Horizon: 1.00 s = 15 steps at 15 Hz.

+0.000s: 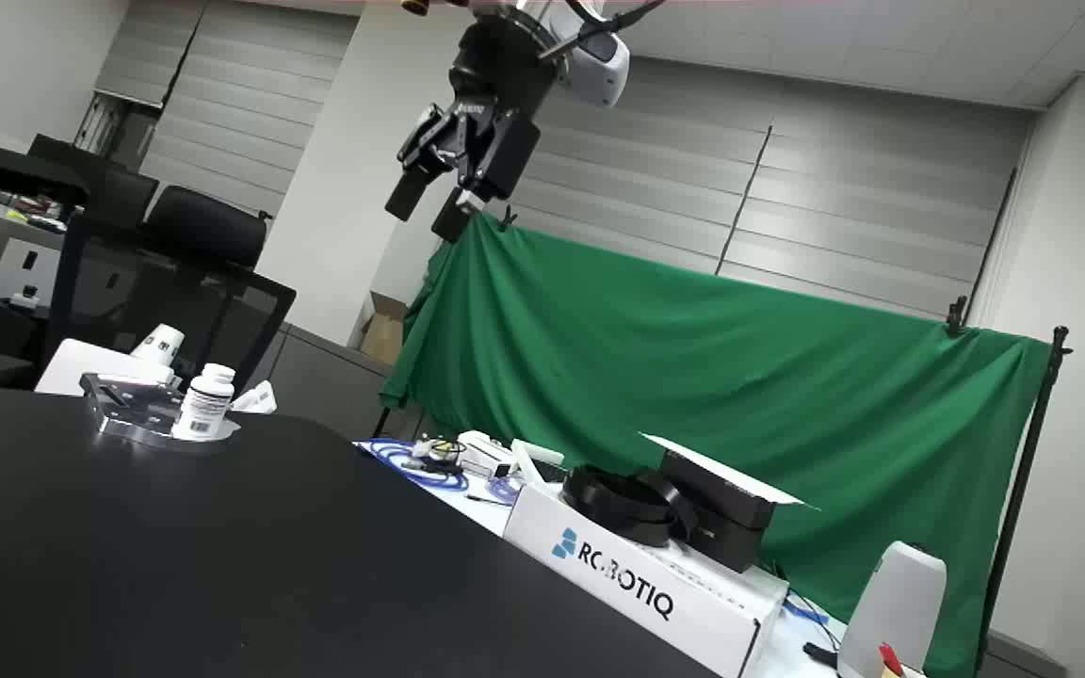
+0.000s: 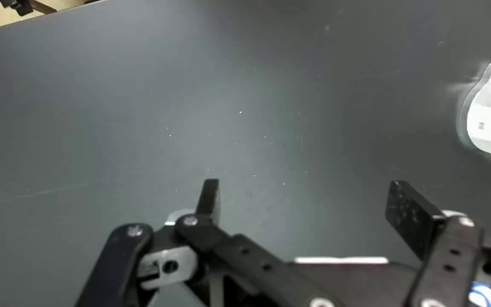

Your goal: Move the white bottle from the scale to the middle of the table

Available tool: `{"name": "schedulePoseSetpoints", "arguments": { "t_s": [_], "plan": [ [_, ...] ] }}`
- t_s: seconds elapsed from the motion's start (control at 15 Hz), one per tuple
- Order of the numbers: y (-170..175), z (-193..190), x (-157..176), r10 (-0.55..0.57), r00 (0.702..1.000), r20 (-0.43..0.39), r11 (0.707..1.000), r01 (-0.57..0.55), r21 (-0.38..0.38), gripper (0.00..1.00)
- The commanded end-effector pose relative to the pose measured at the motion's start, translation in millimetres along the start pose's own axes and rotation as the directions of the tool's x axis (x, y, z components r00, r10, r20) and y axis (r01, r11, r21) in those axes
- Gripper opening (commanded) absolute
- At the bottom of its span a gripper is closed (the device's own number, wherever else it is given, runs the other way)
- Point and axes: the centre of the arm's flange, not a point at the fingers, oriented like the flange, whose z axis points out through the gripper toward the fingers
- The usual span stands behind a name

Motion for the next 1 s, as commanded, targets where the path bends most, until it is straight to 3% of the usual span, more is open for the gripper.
{"name": "schedulePoseSetpoints", "arguments": {
  "t_s": [0.0, 0.6, 0.73, 0.93],
  "plan": [
    [0.0, 0.0, 0.2, 0.0, 1.0, -0.001, 1.0, 0.0, 0.0, 1.0],
    [0.0, -0.1, 0.3, 0.0, 1.0, -0.002, 1.0, 0.0, 0.0, 1.0],
    [-19.6, 2.1, 22.6, -0.018, 0.999, -0.04, 1.0, 0.017, -0.012, 1.0],
    [-84.9, 18.7, 60.9, -0.105, 0.991, -0.079, 0.994, 0.102, -0.046, 1.0]
  ]
}}
